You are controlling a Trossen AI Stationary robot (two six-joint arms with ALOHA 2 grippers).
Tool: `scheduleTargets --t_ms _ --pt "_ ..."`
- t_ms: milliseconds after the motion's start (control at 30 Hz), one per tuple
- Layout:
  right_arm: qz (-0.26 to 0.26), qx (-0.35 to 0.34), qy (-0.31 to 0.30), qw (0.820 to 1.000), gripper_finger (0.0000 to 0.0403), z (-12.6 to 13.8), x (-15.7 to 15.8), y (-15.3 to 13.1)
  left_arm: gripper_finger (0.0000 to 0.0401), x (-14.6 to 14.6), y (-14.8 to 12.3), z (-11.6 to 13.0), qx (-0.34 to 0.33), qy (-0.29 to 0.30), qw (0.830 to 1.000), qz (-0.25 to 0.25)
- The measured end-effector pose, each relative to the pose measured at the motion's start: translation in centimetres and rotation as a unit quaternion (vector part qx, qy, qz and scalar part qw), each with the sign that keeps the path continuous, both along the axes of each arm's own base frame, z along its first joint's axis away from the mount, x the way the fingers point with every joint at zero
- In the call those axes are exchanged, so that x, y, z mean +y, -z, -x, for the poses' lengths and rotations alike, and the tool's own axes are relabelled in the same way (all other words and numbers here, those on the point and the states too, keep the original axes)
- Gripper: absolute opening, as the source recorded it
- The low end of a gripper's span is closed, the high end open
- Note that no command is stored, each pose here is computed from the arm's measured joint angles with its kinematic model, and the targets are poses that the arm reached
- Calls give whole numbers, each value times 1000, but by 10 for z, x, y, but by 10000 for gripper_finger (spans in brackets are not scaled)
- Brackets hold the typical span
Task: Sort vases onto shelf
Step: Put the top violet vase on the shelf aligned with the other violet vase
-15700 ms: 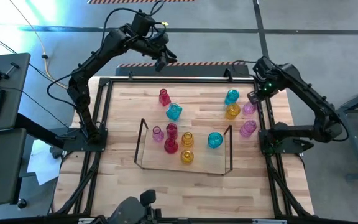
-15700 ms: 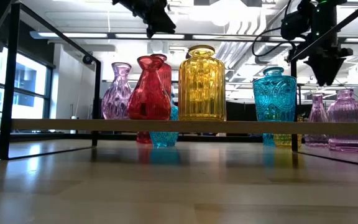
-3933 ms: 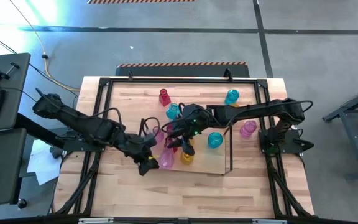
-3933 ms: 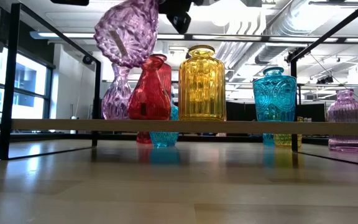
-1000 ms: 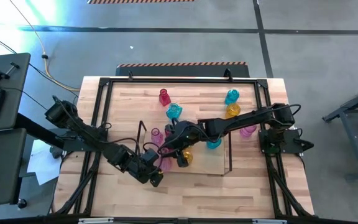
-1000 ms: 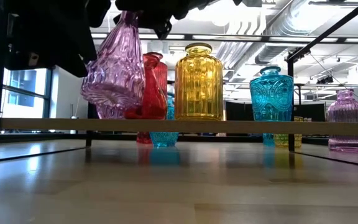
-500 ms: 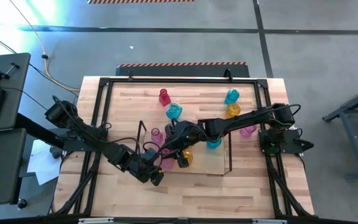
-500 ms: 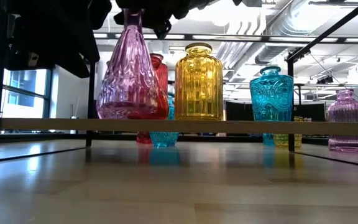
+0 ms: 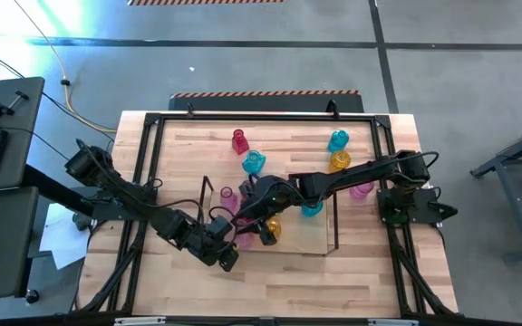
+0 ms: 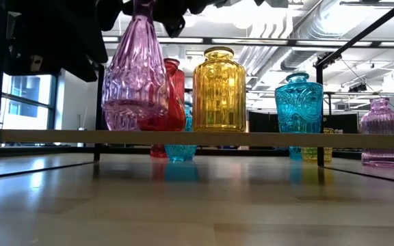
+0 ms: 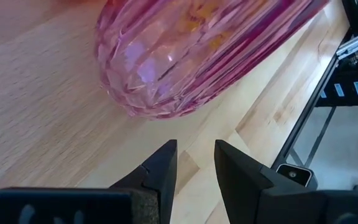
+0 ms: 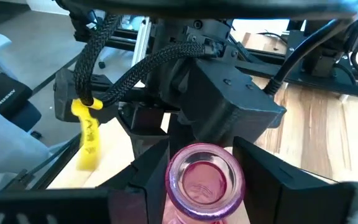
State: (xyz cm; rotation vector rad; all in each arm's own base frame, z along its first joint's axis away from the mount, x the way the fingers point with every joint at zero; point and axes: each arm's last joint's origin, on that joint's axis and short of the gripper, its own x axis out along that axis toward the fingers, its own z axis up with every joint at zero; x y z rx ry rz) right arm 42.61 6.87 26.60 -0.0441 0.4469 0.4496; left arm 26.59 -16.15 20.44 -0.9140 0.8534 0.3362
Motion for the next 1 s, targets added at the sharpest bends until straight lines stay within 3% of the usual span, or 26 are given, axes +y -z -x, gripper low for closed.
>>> scheduleTargets --t_ms 1000 --pt "-26 7 -20 999 153 -4 2 7 99 0 0 1 4 2 1000 -1"
